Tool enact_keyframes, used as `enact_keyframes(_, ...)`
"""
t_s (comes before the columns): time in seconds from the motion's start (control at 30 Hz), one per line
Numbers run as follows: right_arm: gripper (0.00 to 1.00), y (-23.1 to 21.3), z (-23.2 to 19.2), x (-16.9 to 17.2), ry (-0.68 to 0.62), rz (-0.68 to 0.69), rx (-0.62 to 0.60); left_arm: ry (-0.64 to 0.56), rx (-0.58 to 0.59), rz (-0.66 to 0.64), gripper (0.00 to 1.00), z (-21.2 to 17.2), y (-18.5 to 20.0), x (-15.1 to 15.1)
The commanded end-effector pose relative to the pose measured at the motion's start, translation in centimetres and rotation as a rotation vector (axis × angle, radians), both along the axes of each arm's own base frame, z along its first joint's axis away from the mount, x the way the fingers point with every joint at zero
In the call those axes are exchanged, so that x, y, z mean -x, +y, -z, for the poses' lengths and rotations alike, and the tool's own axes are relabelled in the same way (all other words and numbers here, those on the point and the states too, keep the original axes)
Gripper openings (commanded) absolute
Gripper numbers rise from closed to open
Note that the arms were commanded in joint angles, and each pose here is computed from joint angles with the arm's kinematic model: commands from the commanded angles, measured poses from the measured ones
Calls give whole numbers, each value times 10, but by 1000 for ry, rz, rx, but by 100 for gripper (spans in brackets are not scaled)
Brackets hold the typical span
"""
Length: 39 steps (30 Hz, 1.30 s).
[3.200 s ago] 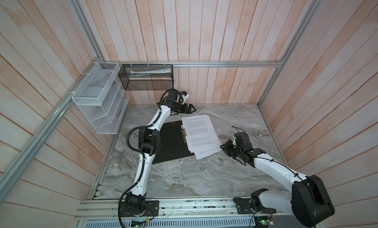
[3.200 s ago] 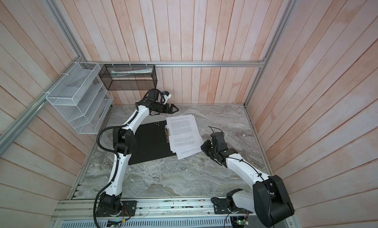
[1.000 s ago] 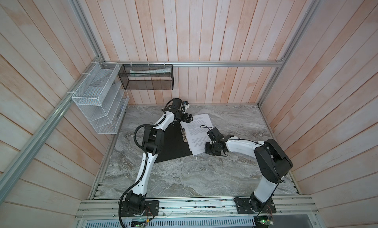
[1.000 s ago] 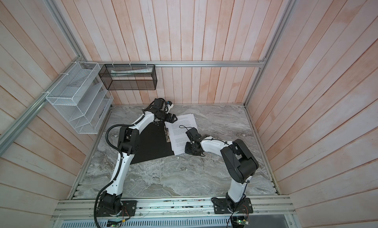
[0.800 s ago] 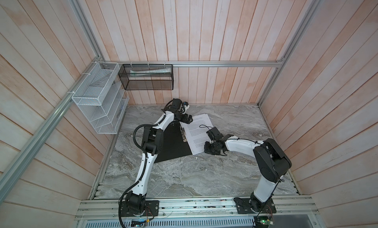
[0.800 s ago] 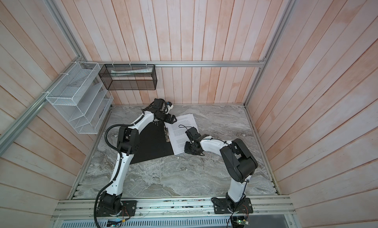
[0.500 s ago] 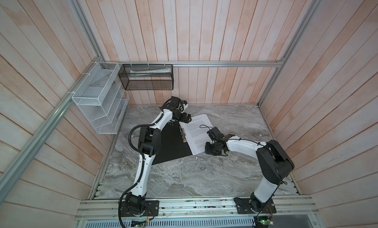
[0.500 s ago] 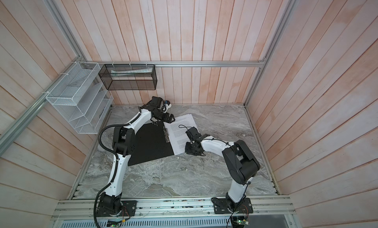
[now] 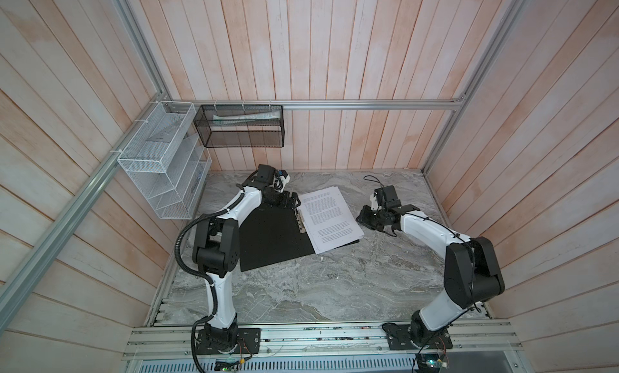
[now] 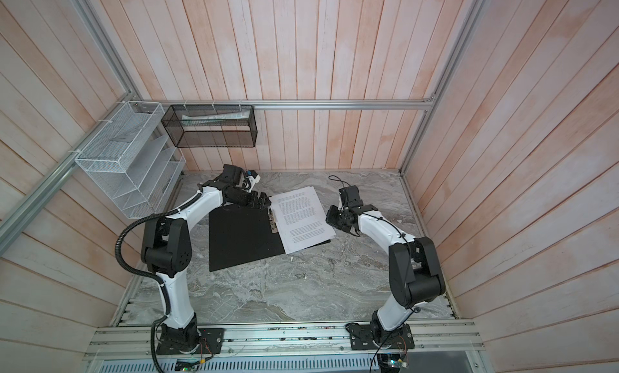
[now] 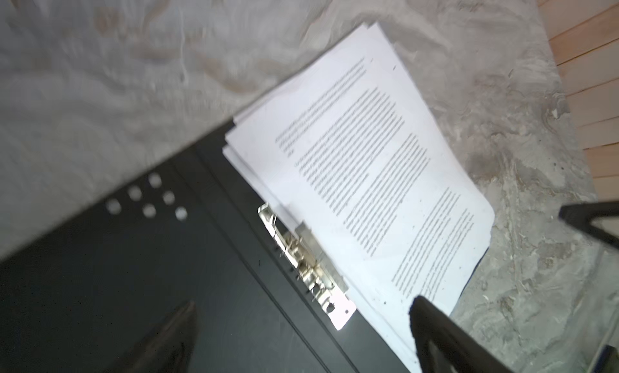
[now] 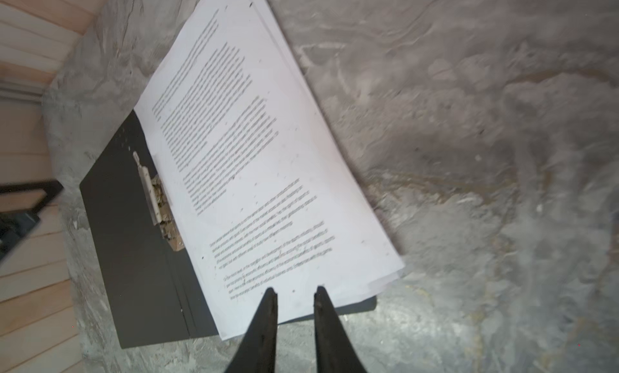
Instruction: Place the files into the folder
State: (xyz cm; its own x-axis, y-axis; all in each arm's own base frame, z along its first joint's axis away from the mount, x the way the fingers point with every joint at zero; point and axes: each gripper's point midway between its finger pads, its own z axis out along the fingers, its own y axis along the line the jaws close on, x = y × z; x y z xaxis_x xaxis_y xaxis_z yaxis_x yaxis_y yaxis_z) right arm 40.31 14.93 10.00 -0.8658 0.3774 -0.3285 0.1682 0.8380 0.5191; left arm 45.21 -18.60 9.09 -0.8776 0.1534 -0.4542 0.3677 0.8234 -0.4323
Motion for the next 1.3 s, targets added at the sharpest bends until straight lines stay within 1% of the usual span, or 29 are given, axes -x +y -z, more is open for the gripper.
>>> enact_keyframes(0.0,21,2,11,-24,-13,-56,-48,32,161,19,100,1,-23,19)
enact_keyframes(0.07,21,-3,25,-33,13,-54,-57,67,199,25,100,9,-30,25)
enact_keyframes(0.2,20,-7,46,-45,45,-42,-79,109,251,33,100,22,-39,26)
enact_keyframes(0.33,20,-9,65,-46,82,-29,-83,119,276,34,100,26,-46,20)
enact_keyframes(0.43,20,-6,72,-45,96,-37,-102,123,281,39,100,28,-49,18)
enact_keyframes(0.7,20,8,78,-38,148,-77,-164,131,301,53,100,31,-56,12)
enact_keyframes(0.9,19,29,77,-22,180,-135,-212,143,313,69,100,32,-63,13)
enact_keyframes(1.17,19,40,72,-5,199,-166,-221,156,314,79,100,35,-69,18)
enact_keyframes(1.27,21,33,74,-2,205,-158,-170,148,311,83,100,33,-69,17)
